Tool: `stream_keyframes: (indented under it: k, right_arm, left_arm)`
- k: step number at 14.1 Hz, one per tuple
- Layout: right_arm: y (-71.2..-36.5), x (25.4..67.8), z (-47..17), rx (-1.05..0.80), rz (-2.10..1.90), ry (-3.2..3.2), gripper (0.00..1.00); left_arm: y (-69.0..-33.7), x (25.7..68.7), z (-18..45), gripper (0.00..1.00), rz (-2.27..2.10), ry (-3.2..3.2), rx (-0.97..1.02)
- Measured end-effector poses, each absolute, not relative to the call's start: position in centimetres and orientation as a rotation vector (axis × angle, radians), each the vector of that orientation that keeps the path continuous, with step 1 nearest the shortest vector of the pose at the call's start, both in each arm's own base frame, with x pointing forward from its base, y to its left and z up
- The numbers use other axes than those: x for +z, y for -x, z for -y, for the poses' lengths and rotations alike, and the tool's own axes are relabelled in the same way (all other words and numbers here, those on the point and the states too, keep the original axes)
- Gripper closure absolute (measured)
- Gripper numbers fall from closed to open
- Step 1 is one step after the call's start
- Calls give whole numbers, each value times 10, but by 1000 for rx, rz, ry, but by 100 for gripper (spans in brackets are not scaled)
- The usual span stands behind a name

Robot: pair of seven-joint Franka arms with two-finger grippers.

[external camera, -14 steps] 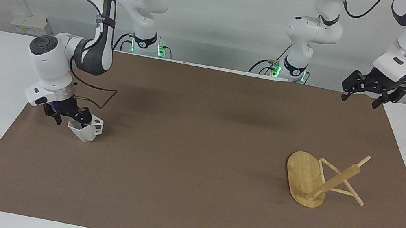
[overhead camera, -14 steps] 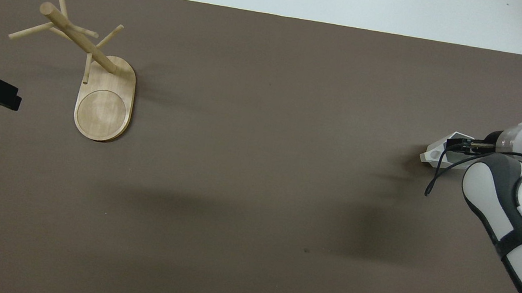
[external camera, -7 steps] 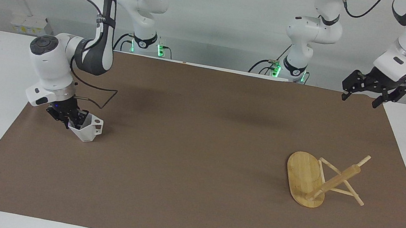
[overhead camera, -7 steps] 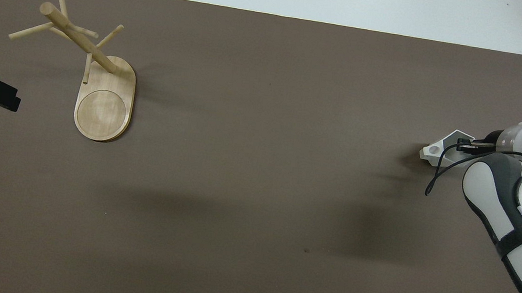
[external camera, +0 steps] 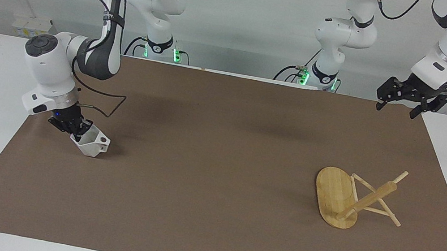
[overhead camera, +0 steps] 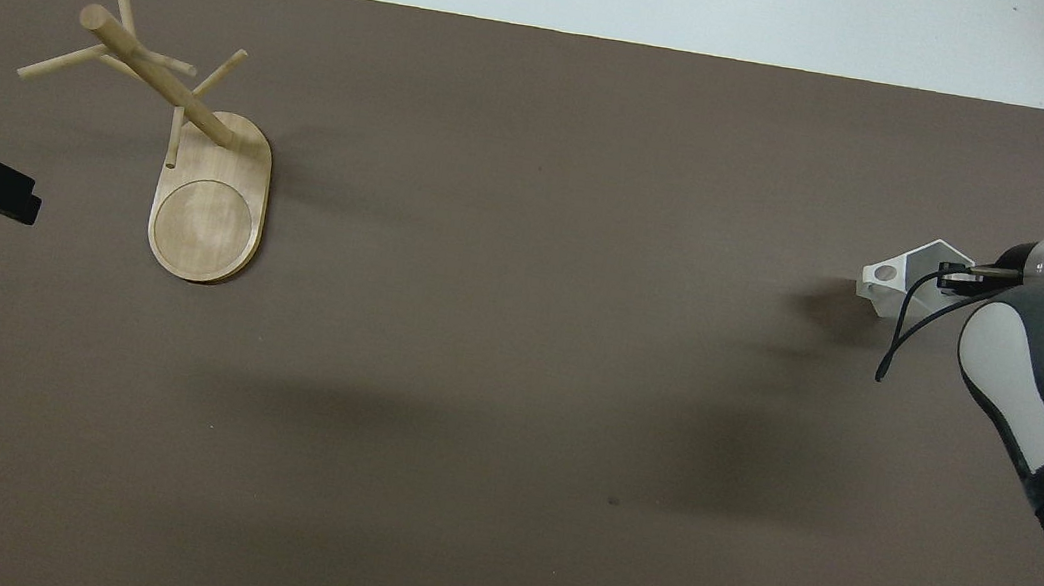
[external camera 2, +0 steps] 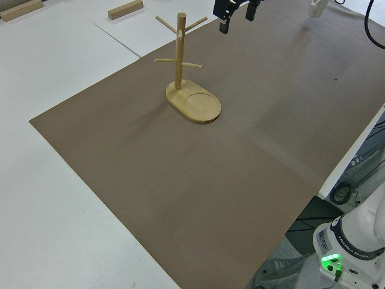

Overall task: Hang cup on rack
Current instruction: 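Grasp the white cup rim with the right gripper and lift it, then carry the cup toward the left gripper while the left gripper approaches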

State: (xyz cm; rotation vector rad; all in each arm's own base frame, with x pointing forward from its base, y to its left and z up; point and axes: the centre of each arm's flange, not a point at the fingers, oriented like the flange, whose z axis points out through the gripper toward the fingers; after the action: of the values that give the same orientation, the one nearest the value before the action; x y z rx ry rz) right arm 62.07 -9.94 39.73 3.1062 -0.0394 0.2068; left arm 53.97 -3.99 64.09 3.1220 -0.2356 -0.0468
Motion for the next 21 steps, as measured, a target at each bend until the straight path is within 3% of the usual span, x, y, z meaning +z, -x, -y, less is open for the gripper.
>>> stream_keyframes:
  k: [5, 7, 16, 21]
  right_arm:
    - [-627, 511, 93, 268, 21, -3107, 96]
    - [-628, 538, 77, 308, -21, -3108, 96]
    - [-589, 610, -23, 195, -140, -3543, 96]
    - [-584, 623, -82, 179, -155, -3733, 96]
  left_arm:
    - [-544, 638, 36, 0, 302, -3116, -13]
    - [-545, 637, 32, 0, 408, -3100, 4]
    - [-549, 632, 26, 0, 962, -2802, 133]
    - [-543, 630, 36, 0, 1149, -2599, 215]
